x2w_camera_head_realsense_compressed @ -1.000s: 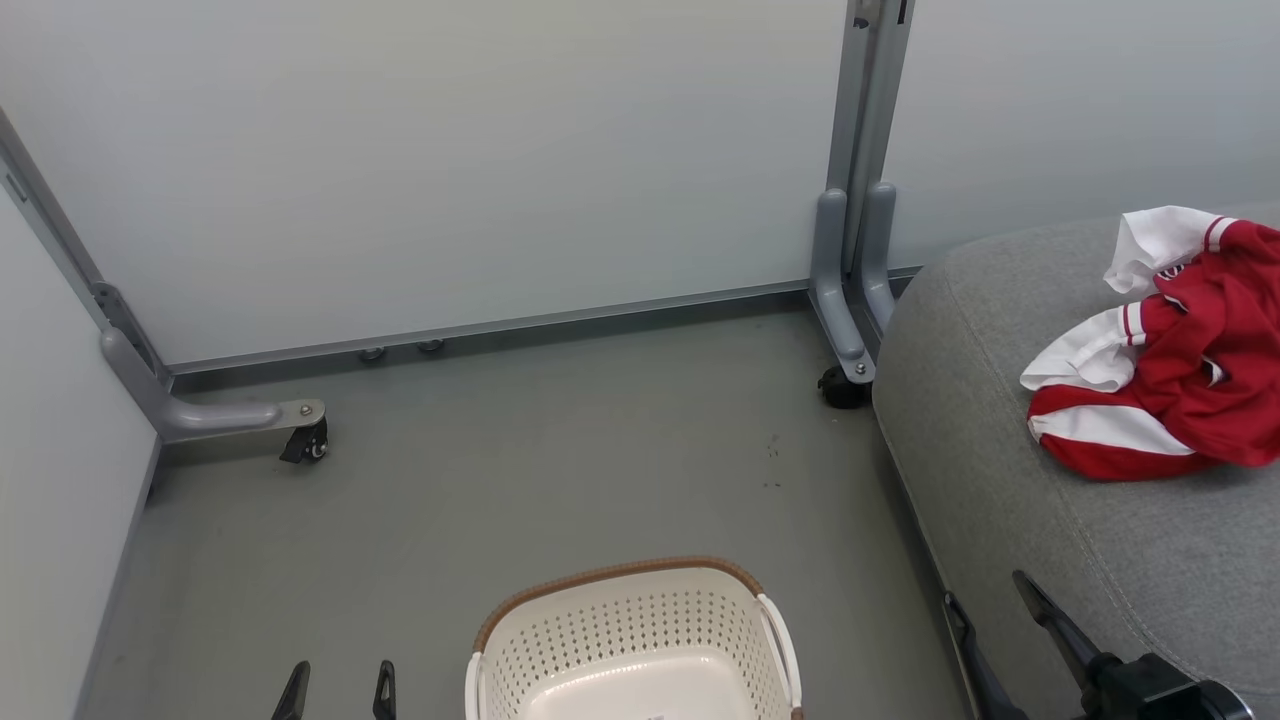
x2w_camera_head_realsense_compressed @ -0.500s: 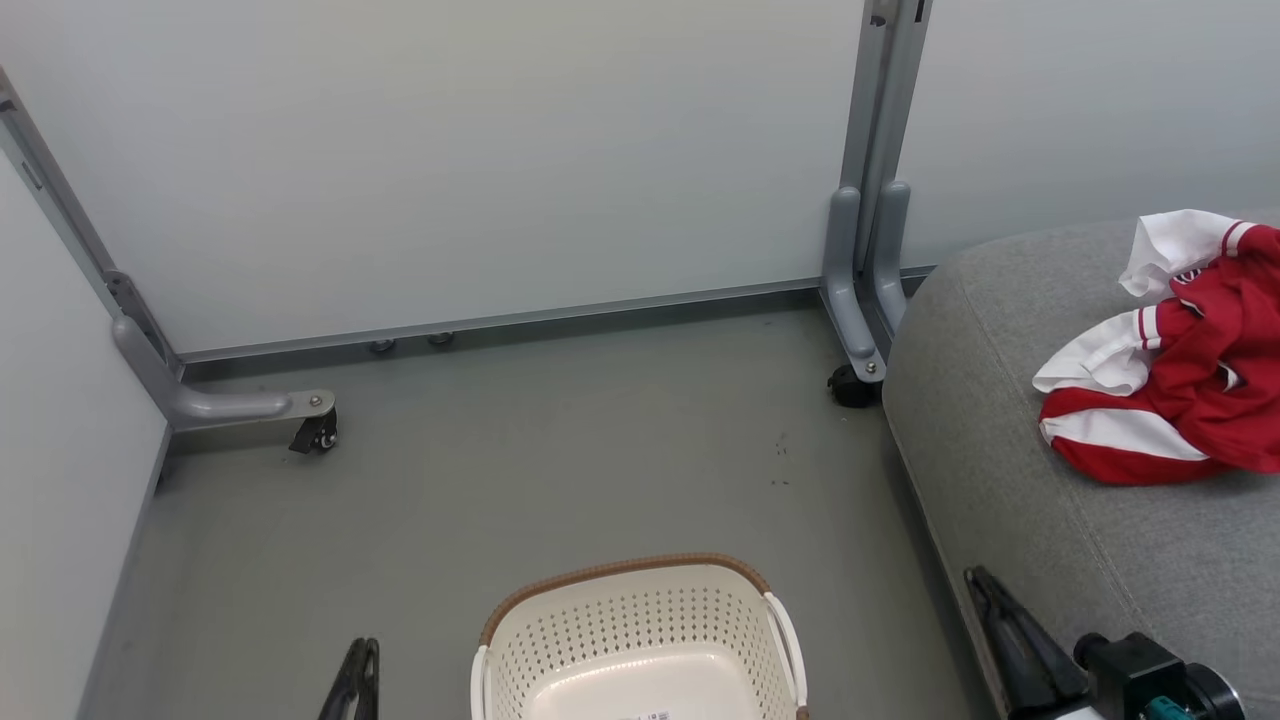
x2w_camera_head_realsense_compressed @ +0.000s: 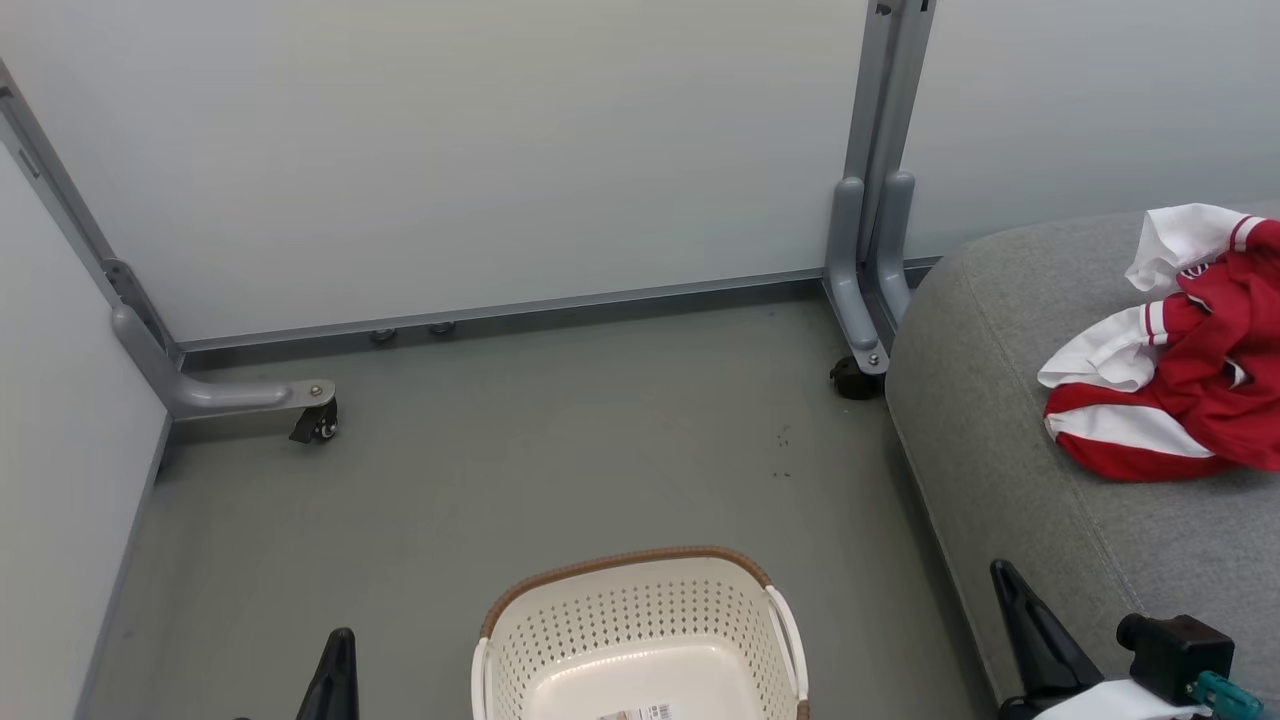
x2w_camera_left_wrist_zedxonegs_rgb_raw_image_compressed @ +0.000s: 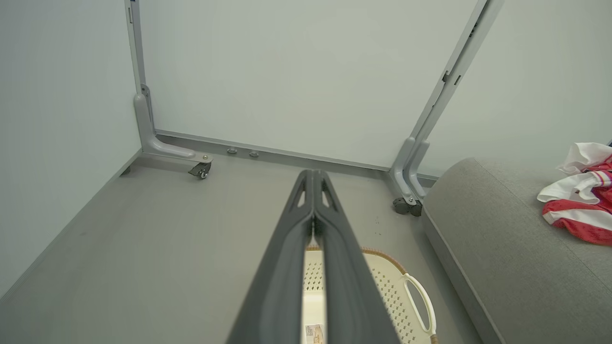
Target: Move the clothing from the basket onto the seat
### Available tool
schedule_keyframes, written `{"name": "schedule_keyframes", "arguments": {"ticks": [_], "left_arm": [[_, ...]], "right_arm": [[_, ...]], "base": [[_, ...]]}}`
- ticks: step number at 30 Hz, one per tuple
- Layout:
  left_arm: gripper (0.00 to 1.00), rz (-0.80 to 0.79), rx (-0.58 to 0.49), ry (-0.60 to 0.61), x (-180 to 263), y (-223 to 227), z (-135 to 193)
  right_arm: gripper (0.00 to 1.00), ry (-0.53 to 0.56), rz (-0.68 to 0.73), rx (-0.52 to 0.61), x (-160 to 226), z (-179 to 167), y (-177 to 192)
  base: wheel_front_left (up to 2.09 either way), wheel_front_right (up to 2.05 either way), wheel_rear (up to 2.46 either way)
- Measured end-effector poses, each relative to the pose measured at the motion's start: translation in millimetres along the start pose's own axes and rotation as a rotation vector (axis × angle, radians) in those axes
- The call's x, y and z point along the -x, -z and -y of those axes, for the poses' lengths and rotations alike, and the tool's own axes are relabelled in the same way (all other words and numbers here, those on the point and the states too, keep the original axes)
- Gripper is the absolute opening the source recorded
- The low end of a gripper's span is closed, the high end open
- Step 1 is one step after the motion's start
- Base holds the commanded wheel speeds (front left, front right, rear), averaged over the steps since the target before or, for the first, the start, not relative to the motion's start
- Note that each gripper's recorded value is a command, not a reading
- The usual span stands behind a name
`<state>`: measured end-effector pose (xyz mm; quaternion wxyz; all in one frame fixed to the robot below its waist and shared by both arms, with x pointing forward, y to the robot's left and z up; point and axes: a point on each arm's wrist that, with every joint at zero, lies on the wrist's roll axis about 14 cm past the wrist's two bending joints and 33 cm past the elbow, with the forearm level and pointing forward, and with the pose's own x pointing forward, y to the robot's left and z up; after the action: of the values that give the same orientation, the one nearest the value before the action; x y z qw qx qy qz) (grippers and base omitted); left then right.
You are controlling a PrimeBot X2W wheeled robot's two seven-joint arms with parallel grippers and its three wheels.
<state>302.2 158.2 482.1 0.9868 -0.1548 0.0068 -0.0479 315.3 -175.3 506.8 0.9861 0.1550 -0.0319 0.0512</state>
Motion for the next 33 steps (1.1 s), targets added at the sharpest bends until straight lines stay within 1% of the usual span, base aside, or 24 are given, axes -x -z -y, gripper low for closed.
{"name": "schedule_keyframes", "arguments": {"ticks": [15, 33], "left_arm": [[0.00, 0.005, 0.257, -0.051, -16.4, -5.7, -11.2], [0.00, 0.015, 0.507, -0.085, -32.4, -12.5, -21.2]], "right_arm": [[0.00, 0.060, 0.001, -0.250, -13.2, 11.5, -3.1], [0.00, 0.107, -0.001, -0.506, -25.9, 20.8, -2.9]], "base": [[0.00, 0.00, 0.00], [0.00, 0.00, 0.00]]}}
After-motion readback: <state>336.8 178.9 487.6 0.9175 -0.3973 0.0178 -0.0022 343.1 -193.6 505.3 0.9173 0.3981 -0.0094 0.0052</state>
